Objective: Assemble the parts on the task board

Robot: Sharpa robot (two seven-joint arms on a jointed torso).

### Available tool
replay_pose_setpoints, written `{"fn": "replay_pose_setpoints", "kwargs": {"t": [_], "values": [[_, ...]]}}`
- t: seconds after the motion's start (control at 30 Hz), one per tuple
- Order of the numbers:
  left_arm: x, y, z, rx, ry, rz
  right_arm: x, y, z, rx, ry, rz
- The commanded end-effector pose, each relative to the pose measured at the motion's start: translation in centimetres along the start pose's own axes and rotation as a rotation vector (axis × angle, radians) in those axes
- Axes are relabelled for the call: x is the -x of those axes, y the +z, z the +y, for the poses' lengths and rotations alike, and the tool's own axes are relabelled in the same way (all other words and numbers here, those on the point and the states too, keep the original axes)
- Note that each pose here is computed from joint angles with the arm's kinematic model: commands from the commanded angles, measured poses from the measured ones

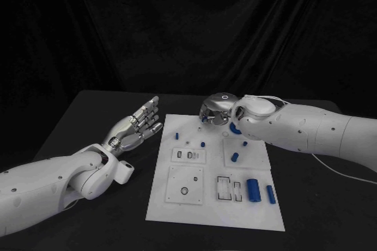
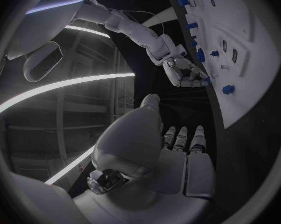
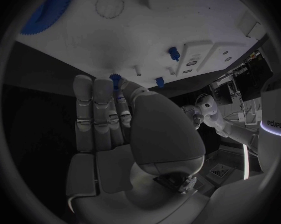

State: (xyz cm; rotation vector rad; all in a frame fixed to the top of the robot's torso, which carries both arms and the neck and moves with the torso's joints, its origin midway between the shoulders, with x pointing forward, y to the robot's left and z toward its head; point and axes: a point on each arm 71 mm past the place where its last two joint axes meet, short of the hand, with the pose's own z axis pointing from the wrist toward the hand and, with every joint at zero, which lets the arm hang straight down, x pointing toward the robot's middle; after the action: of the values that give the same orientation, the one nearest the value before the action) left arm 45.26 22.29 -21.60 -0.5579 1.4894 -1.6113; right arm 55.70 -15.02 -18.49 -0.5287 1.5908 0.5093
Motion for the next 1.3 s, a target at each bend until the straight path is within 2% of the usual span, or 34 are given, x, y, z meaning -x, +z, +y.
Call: {"fn": "replay_pose_setpoints", "kwargs": {"t": [0.03,0.6,0.77,0.97,1.07,1.17,1.3], "values": [[-0.15,0.11,-0.96,-0.122,-0.010,0.014,-0.8,-0.1,-0.2,-0.035,-0.003,0.057],[-0.09,0.23,-0.77,-0.111,-0.012,0.019,-0.8,-0.2,-0.3,-0.037,-0.002,0.051],[-0.02,0.15,-0.77,-0.109,-0.012,0.018,-0.5,-0.6,-0.8,-0.045,-0.003,0.013],[0.26,-0.17,-0.78,-0.102,-0.009,0.012,1.4,-2.2,-1.8,-0.056,-0.008,-0.054],[0.37,-0.30,-0.79,-0.099,-0.009,0.010,3.0,-3.7,-2.7,-0.079,-0.011,-0.076],[0.40,-0.37,-0.80,-0.098,-0.009,0.010,4.0,-5.3,-3.7,-0.115,-0.011,-0.059],[0.46,-0.46,-0.80,-0.095,-0.010,0.010,4.3,-7.3,-5.3,-0.189,-0.008,0.007]]}}
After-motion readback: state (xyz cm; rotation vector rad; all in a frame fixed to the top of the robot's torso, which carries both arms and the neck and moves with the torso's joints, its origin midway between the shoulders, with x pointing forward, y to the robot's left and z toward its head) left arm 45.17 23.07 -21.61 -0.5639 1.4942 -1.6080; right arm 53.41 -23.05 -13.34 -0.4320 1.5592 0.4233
